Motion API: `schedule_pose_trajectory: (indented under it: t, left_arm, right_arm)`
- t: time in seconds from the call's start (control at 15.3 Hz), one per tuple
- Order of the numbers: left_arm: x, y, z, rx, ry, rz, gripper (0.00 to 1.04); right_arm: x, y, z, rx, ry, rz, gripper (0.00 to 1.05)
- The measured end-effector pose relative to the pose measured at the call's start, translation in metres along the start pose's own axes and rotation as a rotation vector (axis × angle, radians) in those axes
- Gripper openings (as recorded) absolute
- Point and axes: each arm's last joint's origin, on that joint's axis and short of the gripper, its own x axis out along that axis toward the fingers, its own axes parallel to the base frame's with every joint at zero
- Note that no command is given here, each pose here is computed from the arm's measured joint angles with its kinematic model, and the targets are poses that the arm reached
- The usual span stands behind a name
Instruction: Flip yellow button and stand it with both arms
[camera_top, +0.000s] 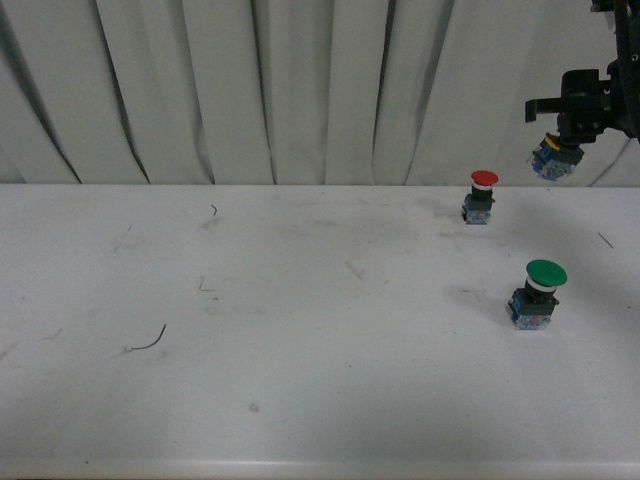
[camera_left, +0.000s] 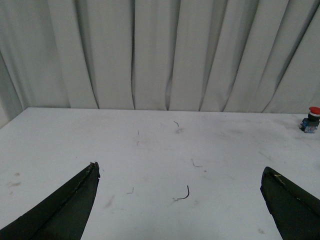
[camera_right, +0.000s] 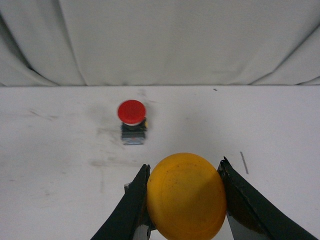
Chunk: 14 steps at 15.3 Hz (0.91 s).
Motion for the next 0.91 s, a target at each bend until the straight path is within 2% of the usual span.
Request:
schedule_pose_trajectory:
  t: [0.2,0.39,0.72,0.91]
  left_arm:
    - [0.000,0.000,0.000,0.000,0.000,0.000,0.98]
    - [0.000,0.000,0.000,0.000,0.000,0.000,0.98]
    - [0.000,0.000,0.000,0.000,0.000,0.000,0.98]
    - [0.000,0.000,0.000,0.000,0.000,0.000,0.98]
  right_arm:
    - [0.020,-0.002,-0.009,-0.090,0.068,-0.070,0.36]
    - [0.038,0.010,-0.017,-0.149,0.120,-0.102,0.36]
    - [0.065,0.035,-0.038,-0.193,0.186,-0.080,0.36]
    - [0.081,0.037,-0.051,-0.200,0.220,-0.079,0.36]
